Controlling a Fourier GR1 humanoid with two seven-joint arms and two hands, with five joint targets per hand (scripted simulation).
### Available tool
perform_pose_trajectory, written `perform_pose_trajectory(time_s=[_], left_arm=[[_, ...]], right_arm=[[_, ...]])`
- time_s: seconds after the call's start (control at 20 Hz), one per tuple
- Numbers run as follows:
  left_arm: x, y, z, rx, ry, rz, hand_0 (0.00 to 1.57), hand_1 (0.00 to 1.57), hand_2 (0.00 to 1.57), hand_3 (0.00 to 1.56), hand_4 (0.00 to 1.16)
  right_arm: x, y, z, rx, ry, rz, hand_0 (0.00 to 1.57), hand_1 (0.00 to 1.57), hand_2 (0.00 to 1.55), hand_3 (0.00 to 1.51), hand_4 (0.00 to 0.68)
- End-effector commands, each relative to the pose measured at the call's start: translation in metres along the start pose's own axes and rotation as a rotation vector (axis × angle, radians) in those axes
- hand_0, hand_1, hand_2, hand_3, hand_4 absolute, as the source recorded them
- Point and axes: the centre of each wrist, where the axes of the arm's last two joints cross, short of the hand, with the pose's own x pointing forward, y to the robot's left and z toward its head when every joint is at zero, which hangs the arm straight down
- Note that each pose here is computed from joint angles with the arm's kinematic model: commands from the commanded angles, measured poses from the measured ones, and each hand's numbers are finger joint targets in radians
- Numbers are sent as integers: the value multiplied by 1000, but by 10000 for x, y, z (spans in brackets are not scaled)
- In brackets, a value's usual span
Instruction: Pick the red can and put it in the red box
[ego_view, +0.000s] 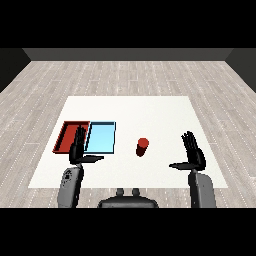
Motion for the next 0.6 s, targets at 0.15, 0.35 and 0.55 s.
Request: perform_pose_trajectory(time_s=[0.15,0.35,0.55], left_arm=[[-31,37,-117,3,-5,2,0,0,0,0,0],[-124,47,-134,-3,2,4,0,0,0,0,0],[-68,44,7,20,12,13,0,0,0,0,0]], right_arm=[[-13,276,-362,15,31,-38,0,0,0,0,0],[-161,356,-318,9,37,-102,0,0,0,0,0],[-316,444,-463,23,74,-138,0,0,0,0,0]])
